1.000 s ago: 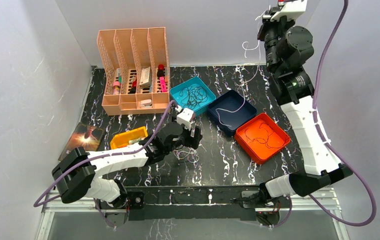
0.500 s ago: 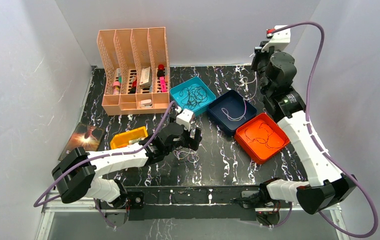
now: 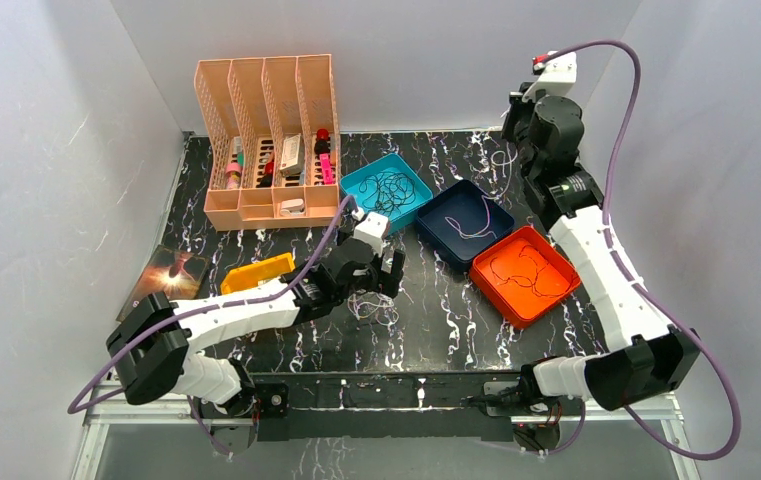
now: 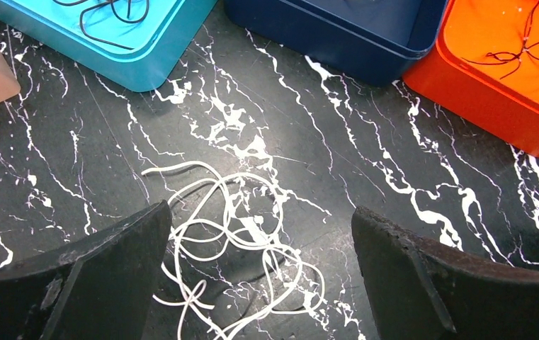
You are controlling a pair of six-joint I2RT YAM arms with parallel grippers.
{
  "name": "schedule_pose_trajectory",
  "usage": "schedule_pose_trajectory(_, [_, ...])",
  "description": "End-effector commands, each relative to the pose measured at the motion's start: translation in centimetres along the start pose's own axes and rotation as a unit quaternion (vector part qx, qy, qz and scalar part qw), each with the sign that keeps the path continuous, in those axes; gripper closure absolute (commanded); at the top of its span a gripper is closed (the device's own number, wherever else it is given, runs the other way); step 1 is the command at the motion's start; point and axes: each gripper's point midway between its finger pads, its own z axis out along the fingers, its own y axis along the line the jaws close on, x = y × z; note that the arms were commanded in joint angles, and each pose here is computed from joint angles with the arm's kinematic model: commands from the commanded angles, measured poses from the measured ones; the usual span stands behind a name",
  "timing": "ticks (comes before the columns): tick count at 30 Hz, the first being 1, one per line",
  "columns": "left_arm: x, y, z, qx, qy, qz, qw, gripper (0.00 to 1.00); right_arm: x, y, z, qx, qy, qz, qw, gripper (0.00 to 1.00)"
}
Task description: Untangle the cables
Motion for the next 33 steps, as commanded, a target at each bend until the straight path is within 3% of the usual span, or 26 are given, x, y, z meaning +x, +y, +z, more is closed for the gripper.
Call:
schedule_pose_trajectory(1, [-0.3, 0.6, -0.2, -0.031, 0.022, 0.001, 0.999, 0.02, -1.6, 0.9, 0.8, -0.024, -0.016, 0.026, 0.999, 1.0])
schedule_pose_trajectory(14, [0.1, 2.1, -1.3, -0.08, 0.046, -0.023, 0.995, 0.02, 6.1, 2.5, 1.1, -0.056, 0.082, 0.067, 0.993, 1.0])
schedule_pose_trajectory(23, [0.2, 1.7, -2.9, -0.048, 0.054, -0.007, 0.997, 0.02, 12.1, 3.6, 0.6, -0.076, 0.155, 0.086, 0.981, 1.0])
schedule_pose_trajectory(33, [1.0, 2.4, -3.2, -0.063, 0.076, 0.006, 0.995, 0.02, 16.6, 5.1, 0.3, -0.108, 0.212, 0.096, 0.967, 1.0])
